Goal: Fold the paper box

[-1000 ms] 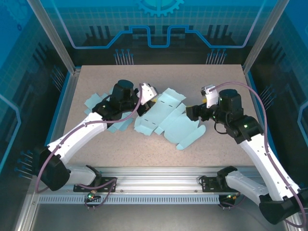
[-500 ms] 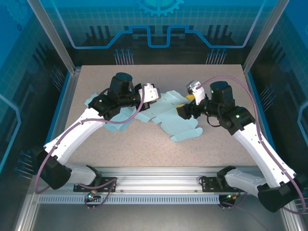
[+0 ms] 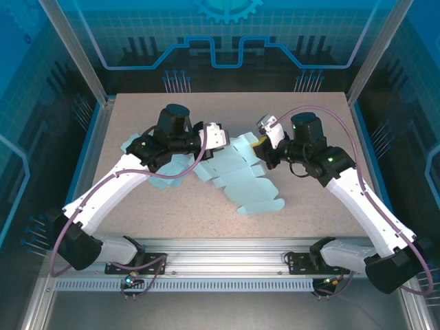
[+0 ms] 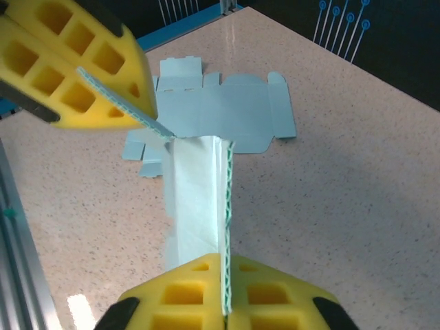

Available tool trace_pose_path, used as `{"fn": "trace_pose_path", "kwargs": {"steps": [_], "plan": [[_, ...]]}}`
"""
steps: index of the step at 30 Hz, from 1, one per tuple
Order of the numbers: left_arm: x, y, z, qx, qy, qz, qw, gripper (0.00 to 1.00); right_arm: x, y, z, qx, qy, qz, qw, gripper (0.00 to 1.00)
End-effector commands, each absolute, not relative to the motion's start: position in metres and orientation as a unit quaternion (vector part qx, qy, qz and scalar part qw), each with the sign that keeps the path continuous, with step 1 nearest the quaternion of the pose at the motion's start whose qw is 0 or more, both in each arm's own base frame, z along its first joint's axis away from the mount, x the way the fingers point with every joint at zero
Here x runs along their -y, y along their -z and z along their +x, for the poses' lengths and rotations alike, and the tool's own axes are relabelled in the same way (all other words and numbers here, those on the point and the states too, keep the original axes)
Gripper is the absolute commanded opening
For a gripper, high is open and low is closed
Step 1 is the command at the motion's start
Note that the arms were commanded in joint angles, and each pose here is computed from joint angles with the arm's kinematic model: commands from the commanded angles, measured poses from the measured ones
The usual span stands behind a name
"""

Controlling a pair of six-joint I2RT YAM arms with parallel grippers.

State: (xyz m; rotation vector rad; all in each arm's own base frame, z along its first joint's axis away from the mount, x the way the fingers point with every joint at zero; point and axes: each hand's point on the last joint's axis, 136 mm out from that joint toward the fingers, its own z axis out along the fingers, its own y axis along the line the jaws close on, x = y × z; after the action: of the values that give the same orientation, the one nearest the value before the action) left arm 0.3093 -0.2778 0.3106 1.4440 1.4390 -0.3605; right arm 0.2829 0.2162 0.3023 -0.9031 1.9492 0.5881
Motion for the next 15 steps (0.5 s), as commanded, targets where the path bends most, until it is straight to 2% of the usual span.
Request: {"fn": "trace_pose_path", "kwargs": {"steps": [1,3,6,9,15], "plan": [[0.278,-0.329,0.304,-0.575,0.151,0.604,0.530,0.00,-0.221,-0.320,0.279,-0.765,-0.244,-0.374,0.464,0.00],[0.275,-0.324,0.307,-0.582,0.143,0.602,0.528,0.16,-0.220,-0.319,0.277,-0.764,-0.241,-0.375,0.466,0.00],[0.259,-0.315,0.316,-0.604,0.137,0.586,0.523,0.31,-0.218,-0.320,0.273,-0.761,-0.241,-0.377,0.470,0.00],[0.237,-0.314,0.324,-0.623,0.148,0.558,0.528,0.35,-0.217,-0.323,0.270,-0.757,-0.242,-0.379,0.475,0.00],[0.220,-0.300,0.318,-0.625,0.146,0.556,0.528,0.36,-0.218,-0.322,0.269,-0.754,-0.246,-0.377,0.478,0.00]]}}
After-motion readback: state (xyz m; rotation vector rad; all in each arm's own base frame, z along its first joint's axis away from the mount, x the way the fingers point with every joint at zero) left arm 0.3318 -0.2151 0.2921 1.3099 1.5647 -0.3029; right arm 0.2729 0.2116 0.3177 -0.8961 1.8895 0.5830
